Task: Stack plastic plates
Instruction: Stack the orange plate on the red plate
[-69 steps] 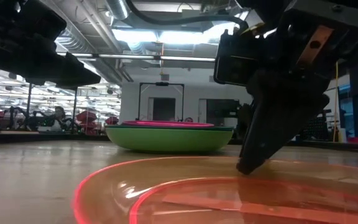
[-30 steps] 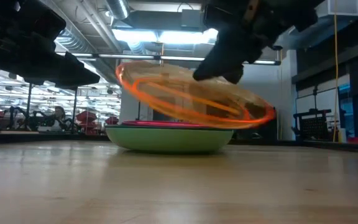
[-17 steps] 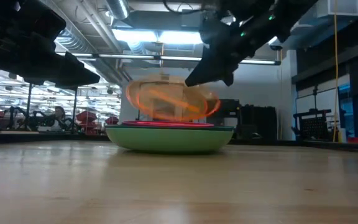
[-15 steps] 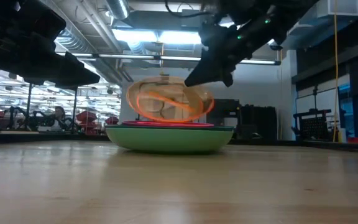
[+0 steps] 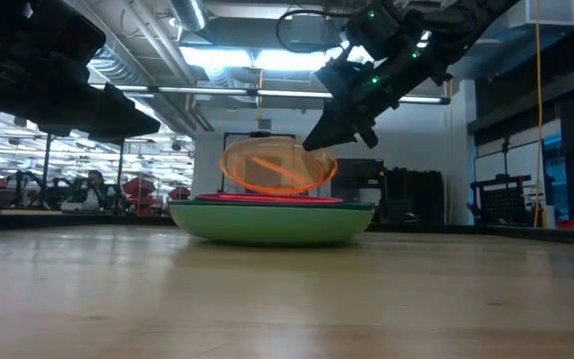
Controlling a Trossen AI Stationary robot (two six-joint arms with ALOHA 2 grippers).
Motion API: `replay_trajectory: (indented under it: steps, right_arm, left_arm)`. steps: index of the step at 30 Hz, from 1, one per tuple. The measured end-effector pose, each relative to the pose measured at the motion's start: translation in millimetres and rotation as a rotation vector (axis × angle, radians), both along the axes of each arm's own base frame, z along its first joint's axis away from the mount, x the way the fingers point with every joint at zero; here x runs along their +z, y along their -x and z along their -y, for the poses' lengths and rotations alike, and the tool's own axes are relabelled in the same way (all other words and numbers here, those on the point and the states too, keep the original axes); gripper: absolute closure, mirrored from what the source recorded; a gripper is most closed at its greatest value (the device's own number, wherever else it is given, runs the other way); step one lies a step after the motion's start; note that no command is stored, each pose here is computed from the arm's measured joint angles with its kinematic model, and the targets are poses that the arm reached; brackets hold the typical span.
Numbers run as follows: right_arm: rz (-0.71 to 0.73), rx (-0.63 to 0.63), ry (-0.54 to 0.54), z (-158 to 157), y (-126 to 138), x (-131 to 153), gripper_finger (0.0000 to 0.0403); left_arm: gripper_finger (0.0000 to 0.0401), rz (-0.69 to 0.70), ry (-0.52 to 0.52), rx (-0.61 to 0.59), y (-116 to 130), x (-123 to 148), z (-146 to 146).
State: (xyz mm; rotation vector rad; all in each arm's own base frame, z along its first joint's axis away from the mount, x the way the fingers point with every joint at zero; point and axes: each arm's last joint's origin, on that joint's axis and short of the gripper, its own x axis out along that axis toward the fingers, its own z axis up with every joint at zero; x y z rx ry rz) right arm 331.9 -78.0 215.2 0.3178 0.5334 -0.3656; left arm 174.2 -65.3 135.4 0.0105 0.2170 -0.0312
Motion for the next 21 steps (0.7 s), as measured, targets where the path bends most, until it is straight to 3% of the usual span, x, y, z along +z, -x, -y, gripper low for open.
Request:
replay_trajectory:
  steps: [12, 21]
  right_arm:
    - [-0.091, 0.012, -0.027, 1, -8, -29, 0.0392]
    - [-0.117, 0.065, 0.000, 0, -7, -27, 0.0297]
  left_arm:
    - [0.0270, 0.000, -0.001, 0.000, 0, 0, 0]
    - [0.0270, -0.001, -0.002, -0.001, 0, 0, 0]
